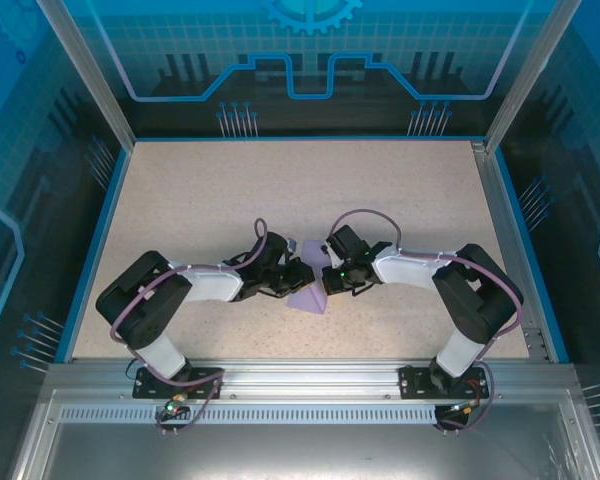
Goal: Fold a paper plane with a square sheet of paper (pick it up from the middle)
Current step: Fold the triangle a second time at the center of the table.
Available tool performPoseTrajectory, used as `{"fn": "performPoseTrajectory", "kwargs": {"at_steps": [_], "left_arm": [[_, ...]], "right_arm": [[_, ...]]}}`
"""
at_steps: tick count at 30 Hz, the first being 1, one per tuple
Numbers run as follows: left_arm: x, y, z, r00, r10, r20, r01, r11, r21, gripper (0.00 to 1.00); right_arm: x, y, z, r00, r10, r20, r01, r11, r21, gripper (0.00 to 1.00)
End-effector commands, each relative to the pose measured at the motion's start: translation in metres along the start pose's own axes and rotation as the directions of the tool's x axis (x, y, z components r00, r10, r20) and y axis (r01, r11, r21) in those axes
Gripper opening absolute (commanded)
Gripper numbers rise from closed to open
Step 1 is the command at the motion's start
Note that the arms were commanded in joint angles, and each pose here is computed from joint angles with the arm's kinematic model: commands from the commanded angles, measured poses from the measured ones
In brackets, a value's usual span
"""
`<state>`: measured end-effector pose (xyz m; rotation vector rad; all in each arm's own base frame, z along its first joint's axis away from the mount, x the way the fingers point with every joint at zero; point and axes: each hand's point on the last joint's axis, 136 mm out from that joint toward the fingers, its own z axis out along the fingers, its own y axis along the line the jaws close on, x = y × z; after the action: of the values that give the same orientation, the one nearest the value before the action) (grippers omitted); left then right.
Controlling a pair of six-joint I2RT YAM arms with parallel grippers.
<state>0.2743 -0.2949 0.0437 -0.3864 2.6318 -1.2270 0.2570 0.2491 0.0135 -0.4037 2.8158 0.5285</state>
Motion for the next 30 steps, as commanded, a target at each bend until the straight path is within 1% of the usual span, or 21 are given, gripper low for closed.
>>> {"fn": "performPoseTrajectory", "kwargs": {"at_steps": [1,9,12,13,15,18,20,21,22,23,25,27,30], "left_arm": [[-0.001,-0.001,0.005,1.000,-0.009,-0.008,0.009,1.000,0.021,0.16],[0.004,0.034,0.017,0.998,-0.061,-0.023,0.059,0.995,-0.080,0.15],[0.009,0.043,0.021,0.996,-0.082,-0.028,0.079,0.992,-0.094,0.15],[0.009,0.045,0.021,0.996,-0.084,-0.028,0.081,0.992,-0.099,0.15],[0.012,0.051,0.020,0.996,-0.088,-0.028,0.085,0.990,-0.116,0.15],[0.013,0.053,0.019,0.996,-0.088,-0.025,0.084,0.989,-0.118,0.15],[0.013,0.052,0.019,0.996,-0.084,-0.029,0.080,0.990,-0.117,0.15],[0.012,0.051,0.019,0.996,-0.082,-0.028,0.079,0.990,-0.116,0.15],[0.013,0.051,0.019,0.996,-0.081,-0.029,0.077,0.990,-0.114,0.15],[0.013,0.051,0.019,0.996,-0.081,-0.029,0.077,0.990,-0.114,0.15],[0.012,0.049,0.019,0.996,-0.080,-0.030,0.076,0.991,-0.112,0.15],[0.012,0.049,0.019,0.996,-0.079,-0.031,0.075,0.991,-0.112,0.15],[0.012,0.048,0.018,0.997,-0.076,-0.030,0.072,0.991,-0.111,0.15]], "right_arm": [[0.008,-0.014,0.004,0.999,0.017,-0.046,-0.015,0.999,0.047,0.05],[0.005,-0.011,0.002,0.999,0.019,-0.039,-0.017,0.999,0.035,0.06],[0.003,-0.008,-0.002,0.999,0.020,-0.029,-0.019,1.000,0.023,0.09],[0.002,-0.007,-0.005,0.999,0.023,-0.025,-0.023,1.000,0.019,0.11],[-0.012,0.001,-0.018,0.999,0.024,0.020,-0.025,1.000,0.002,0.17],[-0.020,0.002,-0.039,0.996,0.041,0.075,-0.041,0.999,0.005,0.31],[-0.022,0.002,-0.052,0.993,0.054,0.109,-0.055,0.999,0.000,0.38],[-0.026,0.007,-0.060,0.989,0.059,0.135,-0.057,0.998,-0.018,0.39],[-0.018,0.006,-0.059,0.990,0.070,0.122,-0.066,0.997,-0.034,0.39],[-0.015,0.013,-0.061,0.989,0.083,0.123,-0.073,0.994,-0.078,0.37],[-0.008,0.031,-0.060,0.989,0.099,0.109,-0.078,0.979,-0.188,0.27],[-0.001,0.044,-0.057,0.988,0.127,0.089,-0.099,0.959,-0.266,0.14],[0.008,0.060,-0.050,0.985,0.159,0.065,-0.126,0.926,-0.355,0.07]]}}
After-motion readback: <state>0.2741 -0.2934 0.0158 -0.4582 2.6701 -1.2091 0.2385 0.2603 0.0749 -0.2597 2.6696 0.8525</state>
